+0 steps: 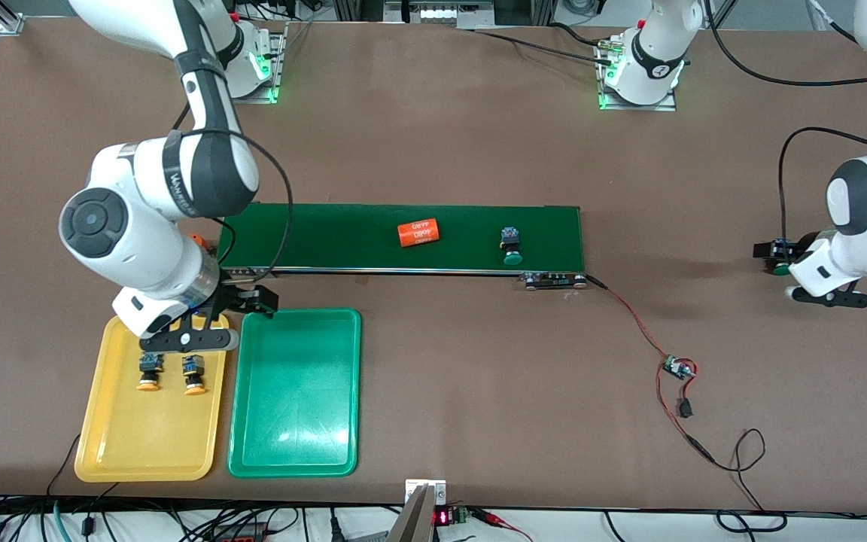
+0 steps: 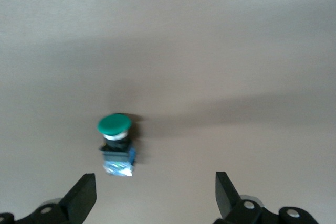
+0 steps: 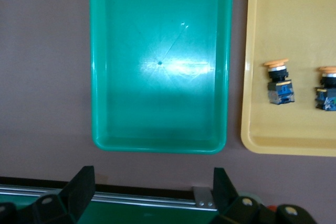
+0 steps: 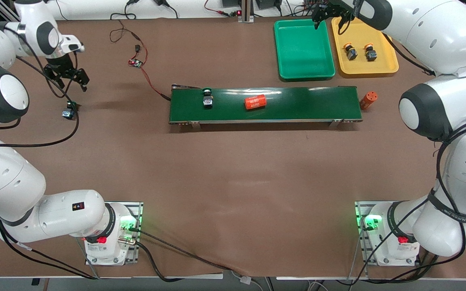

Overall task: Sort buttons by color to trays
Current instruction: 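Lift the right gripper from the tray while the left gripper grasps a green button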

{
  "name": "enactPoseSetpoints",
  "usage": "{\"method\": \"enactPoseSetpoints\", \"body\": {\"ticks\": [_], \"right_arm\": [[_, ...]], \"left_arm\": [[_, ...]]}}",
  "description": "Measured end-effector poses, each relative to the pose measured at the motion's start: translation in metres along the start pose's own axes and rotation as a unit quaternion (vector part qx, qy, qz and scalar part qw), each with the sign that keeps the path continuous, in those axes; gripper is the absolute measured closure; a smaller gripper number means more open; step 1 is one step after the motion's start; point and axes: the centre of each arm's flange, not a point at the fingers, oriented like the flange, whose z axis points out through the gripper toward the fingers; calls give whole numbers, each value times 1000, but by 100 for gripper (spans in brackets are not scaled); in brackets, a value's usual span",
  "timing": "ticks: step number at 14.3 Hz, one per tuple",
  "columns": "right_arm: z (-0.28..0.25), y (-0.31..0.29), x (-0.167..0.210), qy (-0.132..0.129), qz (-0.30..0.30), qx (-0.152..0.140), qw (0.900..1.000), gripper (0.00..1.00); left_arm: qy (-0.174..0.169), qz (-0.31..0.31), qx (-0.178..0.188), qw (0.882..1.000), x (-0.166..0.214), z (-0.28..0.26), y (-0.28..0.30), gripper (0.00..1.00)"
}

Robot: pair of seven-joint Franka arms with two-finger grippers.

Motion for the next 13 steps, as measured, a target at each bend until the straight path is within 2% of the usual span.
{"method": "enactPoseSetpoints", "body": {"ticks": [5, 7, 9, 11, 13], "right_arm": [[-3, 7, -5, -20, 15, -3, 1000, 0], [-10, 13, -4, -18, 19, -3, 1000, 0], [-26, 19, -10, -28, 20, -3, 999, 0], [-47, 27, -22, -47, 17, -13, 999, 0], [-62, 26, -33, -52, 8, -22, 998, 0]], "left_arm": [[66, 7, 16, 998, -39, 83, -24, 0], [64, 18, 15, 998, -45, 101, -23, 0], [57, 27, 14, 998, -46, 110, -24, 4], [54, 32, 14, 998, -47, 113, -24, 23], [53, 33, 13, 998, -47, 113, -24, 46]]}}
